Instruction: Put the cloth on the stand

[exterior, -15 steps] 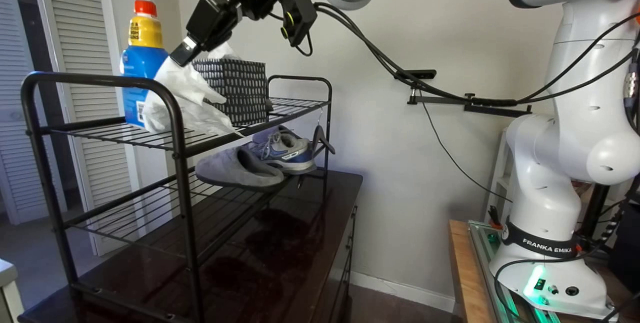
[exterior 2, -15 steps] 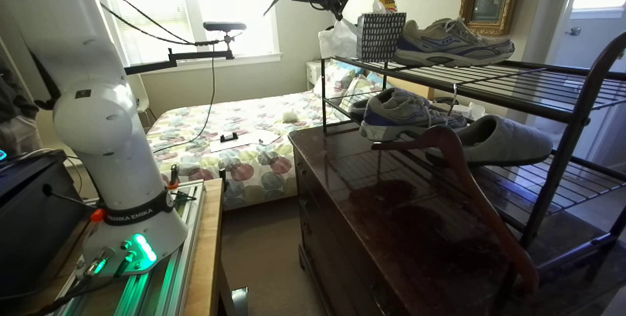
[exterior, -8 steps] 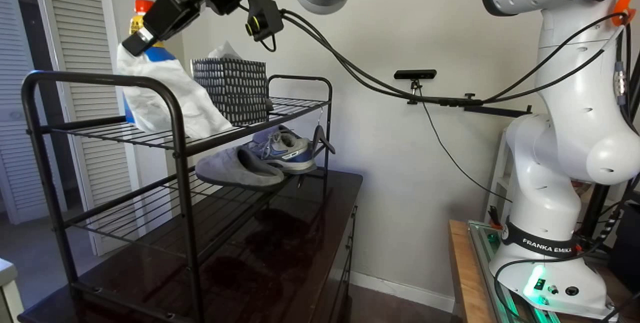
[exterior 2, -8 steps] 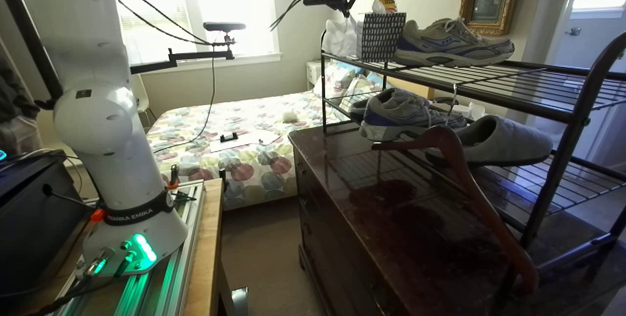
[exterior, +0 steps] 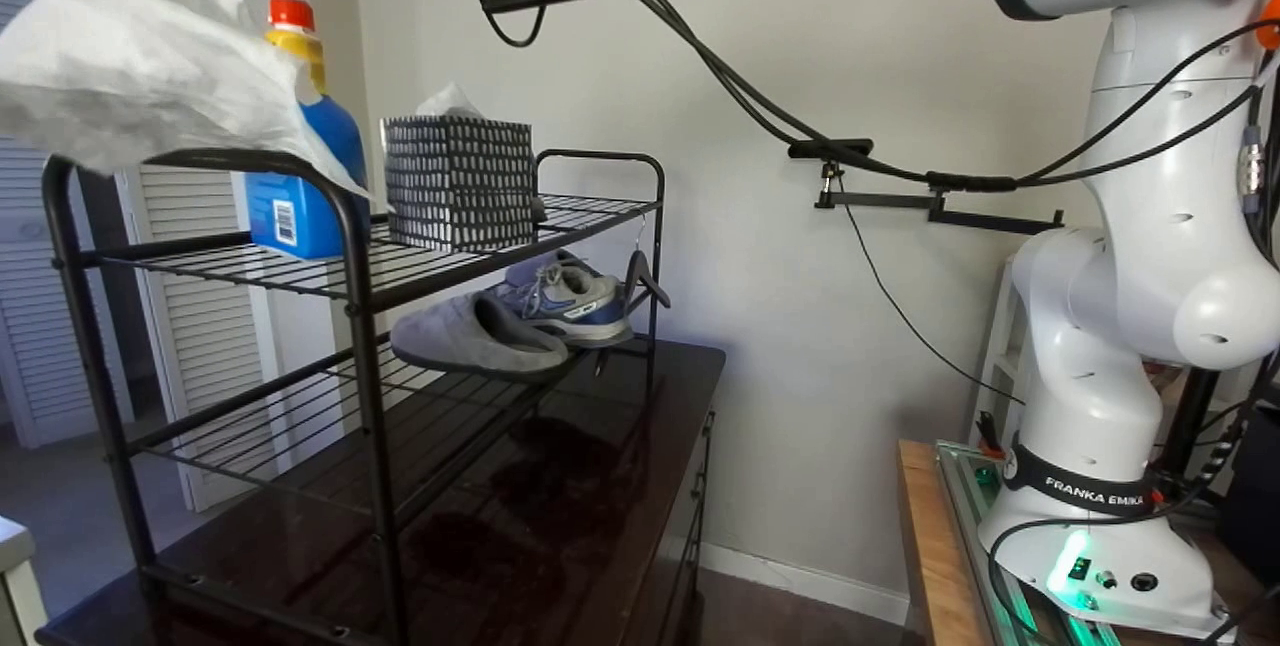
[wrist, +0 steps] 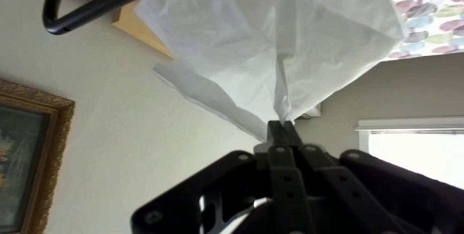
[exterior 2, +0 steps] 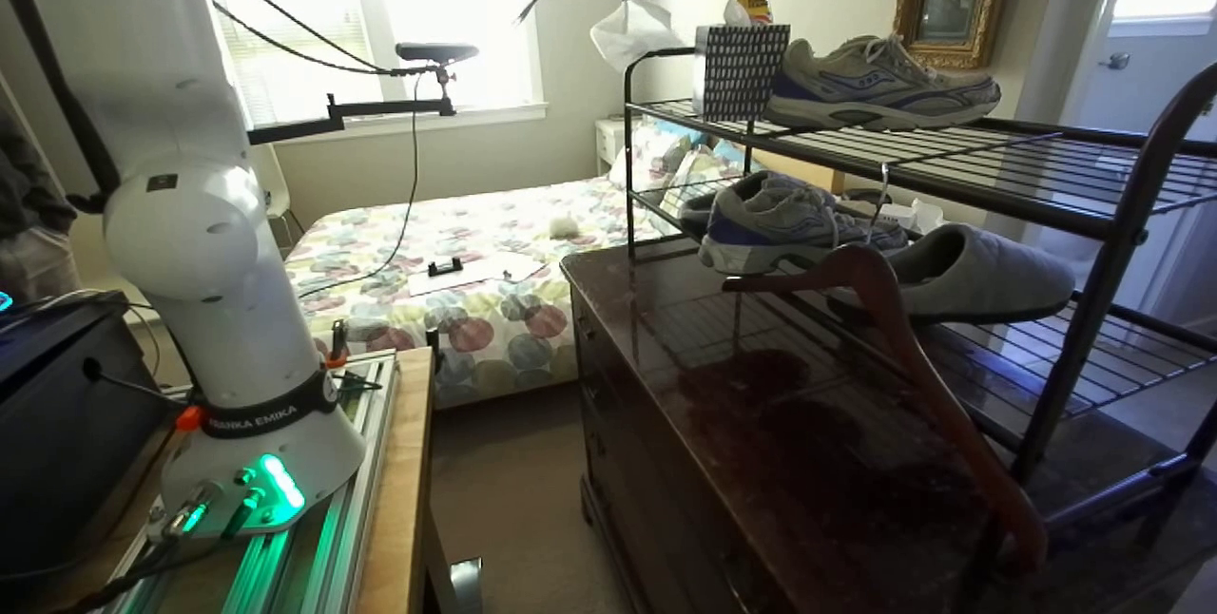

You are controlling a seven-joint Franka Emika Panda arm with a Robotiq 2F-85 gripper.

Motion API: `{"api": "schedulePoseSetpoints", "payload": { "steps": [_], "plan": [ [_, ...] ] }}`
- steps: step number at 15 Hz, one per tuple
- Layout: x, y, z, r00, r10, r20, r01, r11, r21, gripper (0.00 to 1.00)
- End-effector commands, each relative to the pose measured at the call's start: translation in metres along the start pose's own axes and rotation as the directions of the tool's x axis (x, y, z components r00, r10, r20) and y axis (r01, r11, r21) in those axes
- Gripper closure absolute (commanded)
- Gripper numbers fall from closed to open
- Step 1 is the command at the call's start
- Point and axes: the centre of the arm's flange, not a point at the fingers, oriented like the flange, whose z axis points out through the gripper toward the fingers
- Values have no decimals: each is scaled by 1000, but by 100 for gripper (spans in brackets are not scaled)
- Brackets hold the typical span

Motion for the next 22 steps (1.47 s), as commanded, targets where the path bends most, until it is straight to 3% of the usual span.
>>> {"api": "schedulePoseSetpoints", "payload": {
  "steps": [1, 5, 8, 12, 14, 19, 22],
  "plan": [
    [-14, 16, 14, 1000, -11, 2, 10, 995, 98, 100],
    [-16, 37, 19, 999, -27, 22, 24, 992, 124, 100],
    [15, 45, 26, 996, -86, 15, 82, 979, 185, 100],
    [53, 47, 33, 992, -113, -60, 124, 964, 234, 100],
    [57, 61, 35, 993, -88, -77, 102, 973, 207, 100],
    [36, 105, 30, 993, -2, -117, 7, 999, 44, 100],
    [5, 117, 23, 994, 65, -90, -62, 998, 32, 100]
  ]
}}
